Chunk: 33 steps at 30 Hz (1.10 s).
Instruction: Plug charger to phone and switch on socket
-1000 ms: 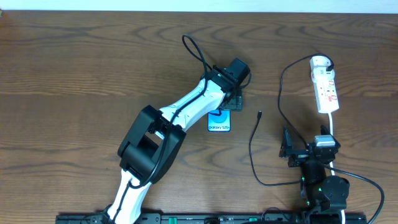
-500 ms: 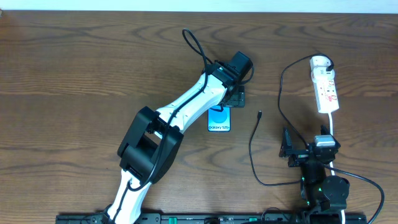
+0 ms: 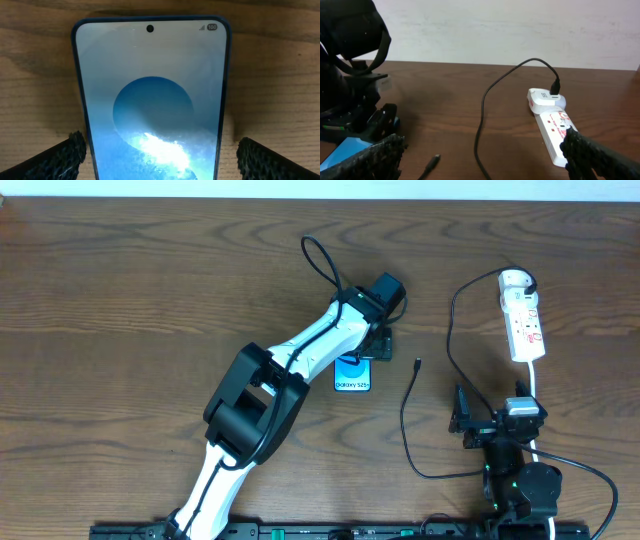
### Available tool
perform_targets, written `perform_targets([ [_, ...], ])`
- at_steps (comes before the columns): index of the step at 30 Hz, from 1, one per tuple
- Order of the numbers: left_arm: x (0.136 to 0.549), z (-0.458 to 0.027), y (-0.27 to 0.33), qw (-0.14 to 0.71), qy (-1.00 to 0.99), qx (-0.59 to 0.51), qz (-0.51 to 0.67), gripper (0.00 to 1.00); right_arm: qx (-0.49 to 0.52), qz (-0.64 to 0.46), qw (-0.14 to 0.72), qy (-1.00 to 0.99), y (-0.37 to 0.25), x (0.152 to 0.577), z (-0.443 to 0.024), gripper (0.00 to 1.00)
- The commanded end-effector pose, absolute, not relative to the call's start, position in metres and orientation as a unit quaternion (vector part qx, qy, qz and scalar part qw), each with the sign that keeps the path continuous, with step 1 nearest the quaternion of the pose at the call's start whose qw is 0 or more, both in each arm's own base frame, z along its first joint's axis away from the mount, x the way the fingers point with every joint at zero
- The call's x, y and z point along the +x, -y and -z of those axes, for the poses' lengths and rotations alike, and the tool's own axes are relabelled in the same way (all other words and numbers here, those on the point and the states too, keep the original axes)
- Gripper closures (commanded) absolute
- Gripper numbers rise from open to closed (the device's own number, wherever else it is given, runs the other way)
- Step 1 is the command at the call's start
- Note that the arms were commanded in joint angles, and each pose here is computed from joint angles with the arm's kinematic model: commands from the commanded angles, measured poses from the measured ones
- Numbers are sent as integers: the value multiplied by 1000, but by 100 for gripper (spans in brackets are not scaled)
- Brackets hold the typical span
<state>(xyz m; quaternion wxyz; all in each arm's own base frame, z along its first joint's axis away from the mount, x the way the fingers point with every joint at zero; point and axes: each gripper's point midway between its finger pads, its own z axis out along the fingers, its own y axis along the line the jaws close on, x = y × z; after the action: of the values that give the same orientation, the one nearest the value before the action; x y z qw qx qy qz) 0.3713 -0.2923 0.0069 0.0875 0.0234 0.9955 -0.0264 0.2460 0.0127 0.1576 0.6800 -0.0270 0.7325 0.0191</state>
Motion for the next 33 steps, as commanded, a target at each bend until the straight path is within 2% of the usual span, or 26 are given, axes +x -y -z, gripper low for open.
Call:
perform_targets([
  [1, 371, 4, 294, 80, -996, 32, 22, 2, -30, -14, 680, -733, -12, 246, -157, 1],
  [15, 372, 9, 291, 68, -997, 19, 29, 1, -30, -14, 680, -733, -12, 246, -157, 1],
  [17, 372, 9, 291, 68, -997, 19, 29, 12, -30, -14, 680, -733, -12, 246, -157, 1],
  [18, 372, 9, 291, 68, -997, 19, 29, 14, -30, -14, 680, -733, -12, 246, -157, 1],
  [21, 372, 8, 290, 69, -997, 19, 28, 13, -30, -14, 680, -733, -12, 246, -157, 1],
  [22, 372, 9, 290, 69, -997, 20, 27, 8, -30, -14, 680, -733, -12, 246, -157, 1],
  [24, 373, 8, 291, 72, -996, 38, 26, 4, -30, -14, 680, -733, -12, 246, -157, 1],
  [33, 375, 11, 287, 78, -996, 39, 11, 2, -30, -14, 680, -733, -12, 246, -157, 1],
])
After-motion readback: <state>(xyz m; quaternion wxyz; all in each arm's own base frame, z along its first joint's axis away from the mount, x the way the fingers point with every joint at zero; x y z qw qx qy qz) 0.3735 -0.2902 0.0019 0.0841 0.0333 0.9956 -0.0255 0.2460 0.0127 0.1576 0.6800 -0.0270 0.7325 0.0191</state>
